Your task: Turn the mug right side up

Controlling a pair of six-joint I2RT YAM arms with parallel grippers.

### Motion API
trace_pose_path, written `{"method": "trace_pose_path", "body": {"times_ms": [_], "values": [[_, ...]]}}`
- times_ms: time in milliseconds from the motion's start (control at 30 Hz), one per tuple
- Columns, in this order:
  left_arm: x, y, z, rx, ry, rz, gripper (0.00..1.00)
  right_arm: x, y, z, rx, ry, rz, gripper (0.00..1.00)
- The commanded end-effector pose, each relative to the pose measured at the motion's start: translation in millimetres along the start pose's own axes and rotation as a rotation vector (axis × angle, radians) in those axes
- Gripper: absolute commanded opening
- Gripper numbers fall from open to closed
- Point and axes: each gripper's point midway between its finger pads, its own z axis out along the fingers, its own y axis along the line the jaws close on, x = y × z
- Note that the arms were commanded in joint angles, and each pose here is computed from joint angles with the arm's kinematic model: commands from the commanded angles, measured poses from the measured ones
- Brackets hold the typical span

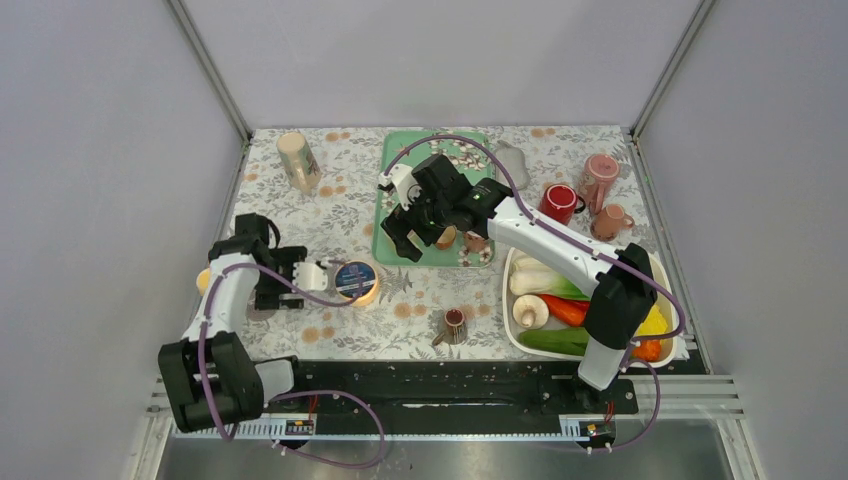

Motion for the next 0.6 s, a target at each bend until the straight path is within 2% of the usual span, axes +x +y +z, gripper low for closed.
{"method": "trace_pose_path", "body": {"times_ms": [0,100,267,567], "values": [[-30.5,37.9,-25.3,-0.045,-0.19,-0.157,0.89,-18.1,-0.2,-4.7,-0.012,-0.057,-0.006,0.98],[-32.9,41.6,-33.7,0.012,-0.205,-0.226,0.93,-12.3,-3.1,-3.0,-0.009,-0.037,-0.001,0.98],[-18.9,41.1,-29.7,0.019,-0.134,-0.223,0.99,-7.3,-5.3,-2.8,-0.008,-0.022,0.008,0.97],[2.5,50.9,1.9,-0.055,-0.002,-0.171,0.99,0.1,-6.7,6.6,-0.021,0.021,0.036,0.98]]}}
